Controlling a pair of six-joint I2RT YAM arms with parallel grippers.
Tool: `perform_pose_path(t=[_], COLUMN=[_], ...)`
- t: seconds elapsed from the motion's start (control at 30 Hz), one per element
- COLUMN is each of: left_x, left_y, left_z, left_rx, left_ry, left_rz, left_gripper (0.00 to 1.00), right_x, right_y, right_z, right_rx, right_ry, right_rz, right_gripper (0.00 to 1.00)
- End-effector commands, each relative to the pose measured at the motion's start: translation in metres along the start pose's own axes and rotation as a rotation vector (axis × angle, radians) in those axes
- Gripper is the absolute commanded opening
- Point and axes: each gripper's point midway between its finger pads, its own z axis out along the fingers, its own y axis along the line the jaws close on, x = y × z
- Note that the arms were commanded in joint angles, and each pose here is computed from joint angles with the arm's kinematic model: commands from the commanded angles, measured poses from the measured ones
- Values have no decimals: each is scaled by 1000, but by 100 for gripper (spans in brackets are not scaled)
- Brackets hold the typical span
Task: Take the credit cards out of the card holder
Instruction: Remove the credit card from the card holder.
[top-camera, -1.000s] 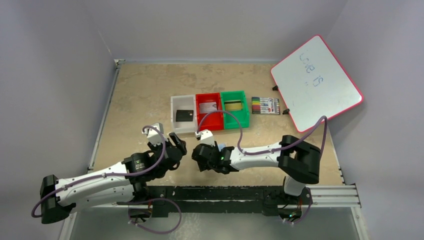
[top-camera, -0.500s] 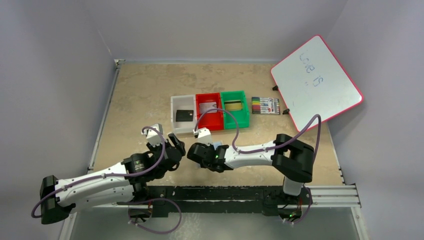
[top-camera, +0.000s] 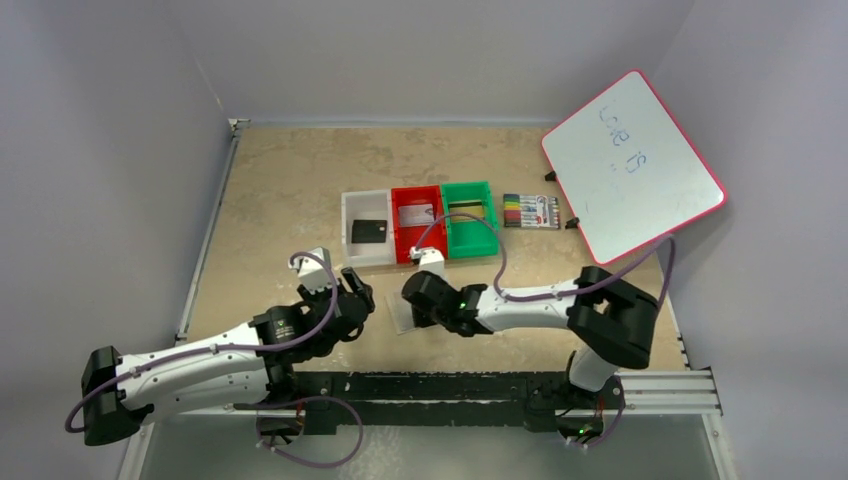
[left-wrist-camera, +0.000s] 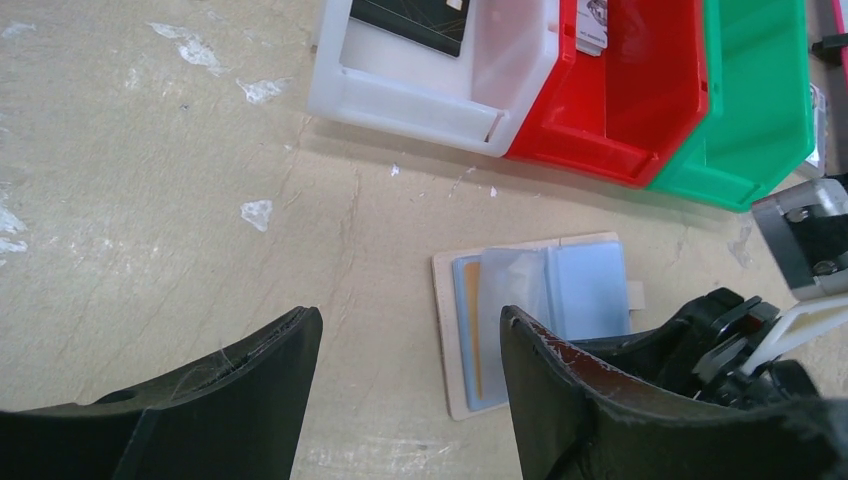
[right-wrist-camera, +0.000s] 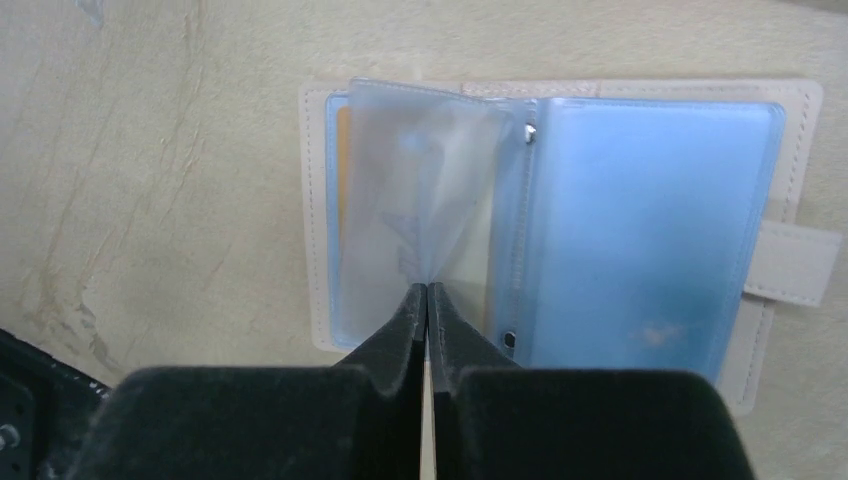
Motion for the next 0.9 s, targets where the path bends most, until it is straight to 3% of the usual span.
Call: perform_pose_path(t=[0.0, 0.57, 0.87], left_x=[-2, 36, 56], left_y=[-15, -98, -103], left_z=[0, 16, 39], left_rx=[49, 289, 268], left_ry=[-4, 107, 124], left_rz=[-23, -115, -163], left_gripper=[66, 72, 73], right_x=[-26, -34, -30], right_y=[13, -15, -20], right_z=[-15, -18, -17], right_rx=[-199, -329, -331], right_ry=[-58, -83, -83], right_rz=[144, 346, 366], right_gripper=[0, 0, 0])
